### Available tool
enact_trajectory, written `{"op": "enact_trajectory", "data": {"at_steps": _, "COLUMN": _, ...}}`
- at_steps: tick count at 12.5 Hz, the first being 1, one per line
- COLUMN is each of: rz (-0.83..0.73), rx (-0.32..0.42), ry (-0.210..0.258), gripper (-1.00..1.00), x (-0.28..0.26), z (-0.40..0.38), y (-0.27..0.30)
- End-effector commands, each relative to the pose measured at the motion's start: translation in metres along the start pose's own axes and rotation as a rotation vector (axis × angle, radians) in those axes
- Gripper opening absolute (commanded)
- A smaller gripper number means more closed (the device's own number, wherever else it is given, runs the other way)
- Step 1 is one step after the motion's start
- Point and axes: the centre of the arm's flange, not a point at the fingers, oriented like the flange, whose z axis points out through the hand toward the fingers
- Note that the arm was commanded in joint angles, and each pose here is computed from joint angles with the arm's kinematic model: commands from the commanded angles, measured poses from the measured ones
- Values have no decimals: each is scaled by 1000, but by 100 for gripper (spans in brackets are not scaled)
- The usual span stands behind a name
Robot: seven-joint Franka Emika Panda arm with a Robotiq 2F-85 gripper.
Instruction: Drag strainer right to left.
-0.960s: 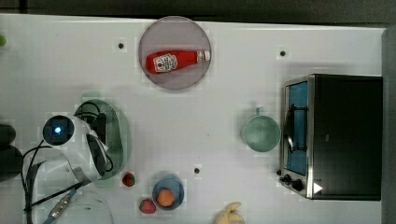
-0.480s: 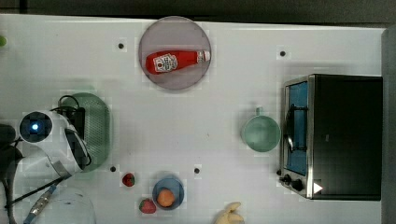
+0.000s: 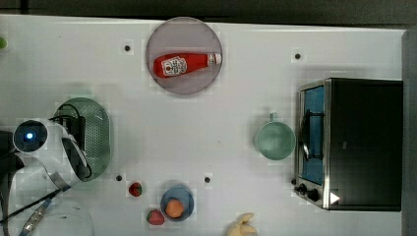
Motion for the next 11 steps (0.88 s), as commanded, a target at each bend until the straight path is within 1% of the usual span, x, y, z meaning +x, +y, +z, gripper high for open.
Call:
{"op": "enact_trajectory", "data": {"at_steps": 1, "rz": -95, "rx": 6, "ry": 47, "gripper": 100, "x": 7, "z": -64, "y": -11}}
{"op": "enact_trajectory", "data": {"at_steps": 3, "rz": -182, "rx": 24, "ry": 60, "gripper": 100, "x": 23, "z": -134, "y": -24}}
{"op": "enact_trajectory", "data": {"at_steps": 5, "rz": -247, "rx": 57, "ry": 70, "gripper": 100, "x": 60, "z": -217, "y": -39}}
{"op": "enact_trajectory", "data": {"at_steps": 8, "rz": -385, "rx": 80, "ry": 112, "gripper": 100, "x": 158, "z": -336, "y": -48}}
{"op": "enact_trajectory", "data": {"at_steps": 10, "rz": -497, "rx": 99, "ry": 124, "gripper": 100, "x": 230, "z": -404, "y": -39}}
{"op": "enact_trajectory", "data": {"at_steps": 11, "rz": -550, "rx": 96, "ry": 132, "gripper": 100, "x": 268, "z": -431, "y": -30}}
